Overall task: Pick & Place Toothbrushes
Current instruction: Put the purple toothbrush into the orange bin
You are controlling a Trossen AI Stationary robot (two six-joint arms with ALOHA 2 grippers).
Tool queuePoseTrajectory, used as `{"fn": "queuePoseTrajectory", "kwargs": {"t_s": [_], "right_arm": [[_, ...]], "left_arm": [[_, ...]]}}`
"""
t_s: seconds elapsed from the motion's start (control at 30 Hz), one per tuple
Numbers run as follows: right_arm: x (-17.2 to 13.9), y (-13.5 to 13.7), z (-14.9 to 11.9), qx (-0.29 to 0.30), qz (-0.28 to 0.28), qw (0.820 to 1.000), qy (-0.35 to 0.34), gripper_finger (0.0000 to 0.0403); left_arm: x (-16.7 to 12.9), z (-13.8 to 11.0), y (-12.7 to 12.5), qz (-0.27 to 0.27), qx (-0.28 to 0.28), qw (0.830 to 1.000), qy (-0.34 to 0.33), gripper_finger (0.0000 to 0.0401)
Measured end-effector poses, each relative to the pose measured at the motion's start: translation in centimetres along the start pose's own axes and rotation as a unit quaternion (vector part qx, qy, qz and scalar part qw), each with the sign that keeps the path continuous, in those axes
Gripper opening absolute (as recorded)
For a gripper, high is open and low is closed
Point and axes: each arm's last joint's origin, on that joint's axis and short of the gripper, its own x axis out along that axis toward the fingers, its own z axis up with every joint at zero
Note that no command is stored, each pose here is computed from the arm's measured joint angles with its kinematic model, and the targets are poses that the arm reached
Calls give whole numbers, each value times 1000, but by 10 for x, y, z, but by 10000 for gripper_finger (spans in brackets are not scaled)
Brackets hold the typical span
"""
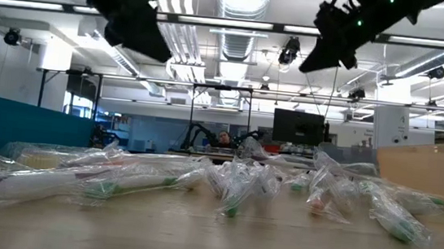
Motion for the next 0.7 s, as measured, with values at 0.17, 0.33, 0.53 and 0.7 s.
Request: {"fn": "queuePoseTrajectory", "kwargs": {"t_s": [0.17, 0.33, 0.53, 0.7], "right_arm": [[-12, 13, 19, -9, 28, 999, -30, 82], [-24, 30, 33, -21, 62, 997, -51, 82], [-37, 51, 39, -40, 103, 992, -64, 61], [-43, 64, 34, -57, 128, 989, -43, 45]], "left_arm": [[-1, 14, -1, 5, 33, 997, -69, 149], [-1, 27, 2, 11, 40, 991, -124, 149], [1, 38, 12, 16, 53, 985, -165, 149], [6, 43, 23, -14, 61, 982, -178, 149]]}}
